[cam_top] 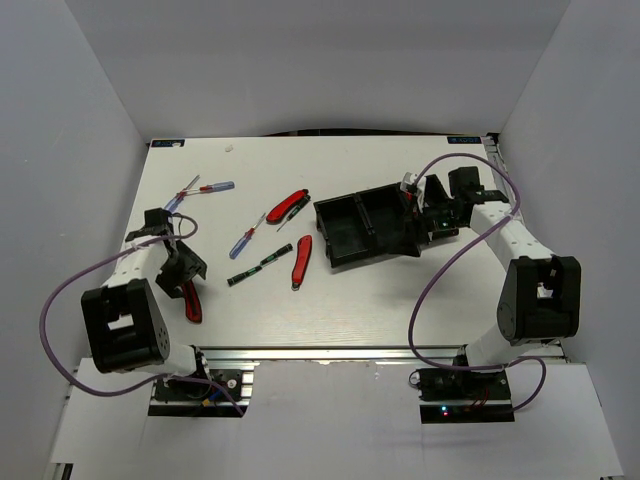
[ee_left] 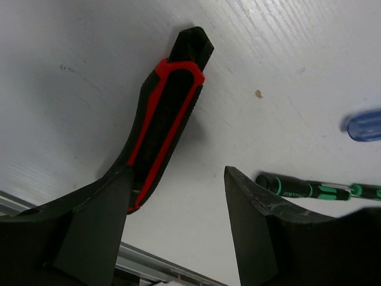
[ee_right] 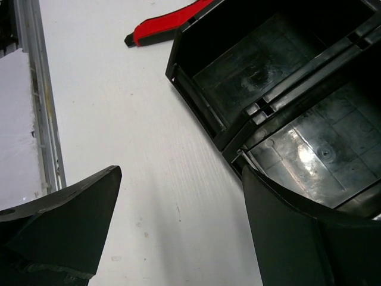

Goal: Sort the tools into containers

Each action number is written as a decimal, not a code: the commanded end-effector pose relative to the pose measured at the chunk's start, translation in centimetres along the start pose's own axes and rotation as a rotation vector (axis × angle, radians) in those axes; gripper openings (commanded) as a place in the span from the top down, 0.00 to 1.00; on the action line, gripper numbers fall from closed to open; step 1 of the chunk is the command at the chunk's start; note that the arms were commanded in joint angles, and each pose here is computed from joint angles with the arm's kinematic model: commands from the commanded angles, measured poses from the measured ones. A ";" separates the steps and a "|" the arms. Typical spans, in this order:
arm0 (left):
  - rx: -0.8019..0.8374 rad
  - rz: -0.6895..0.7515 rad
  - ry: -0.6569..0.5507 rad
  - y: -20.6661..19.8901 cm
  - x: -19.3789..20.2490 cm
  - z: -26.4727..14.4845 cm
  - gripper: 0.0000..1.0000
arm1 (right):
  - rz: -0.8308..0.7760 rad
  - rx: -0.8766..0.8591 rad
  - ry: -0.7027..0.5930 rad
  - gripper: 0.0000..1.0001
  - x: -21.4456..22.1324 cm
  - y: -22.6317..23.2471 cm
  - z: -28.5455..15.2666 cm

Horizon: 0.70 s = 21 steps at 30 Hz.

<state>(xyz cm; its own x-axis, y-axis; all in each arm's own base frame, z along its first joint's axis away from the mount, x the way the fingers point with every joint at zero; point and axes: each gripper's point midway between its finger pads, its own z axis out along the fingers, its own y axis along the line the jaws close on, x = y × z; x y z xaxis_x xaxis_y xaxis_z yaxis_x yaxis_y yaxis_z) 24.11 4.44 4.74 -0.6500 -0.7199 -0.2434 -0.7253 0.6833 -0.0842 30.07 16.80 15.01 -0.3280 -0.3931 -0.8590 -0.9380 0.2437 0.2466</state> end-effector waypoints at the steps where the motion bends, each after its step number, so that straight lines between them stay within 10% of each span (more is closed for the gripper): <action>1: 0.005 0.014 -0.017 -0.4 -1.1 0.7 0.26 | -0.004 -0.023 -0.039 0.11 -0.6 0.6 -0.1; 21: -0.006 0.123 0.009 -1.0 -2.7 0.2 0.21 | 0.017 -0.015 -0.024 0.11 0.2 0.9 -0.1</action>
<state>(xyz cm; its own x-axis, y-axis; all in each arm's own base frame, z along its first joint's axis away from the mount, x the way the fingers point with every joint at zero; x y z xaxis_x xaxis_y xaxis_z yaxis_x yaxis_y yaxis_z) 24.80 5.10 3.22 -0.7362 -0.6519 -0.1819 -0.6609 0.7503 -0.0140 29.26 16.82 14.20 -0.3599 -0.3895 -0.8478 -0.9281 0.2421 0.2828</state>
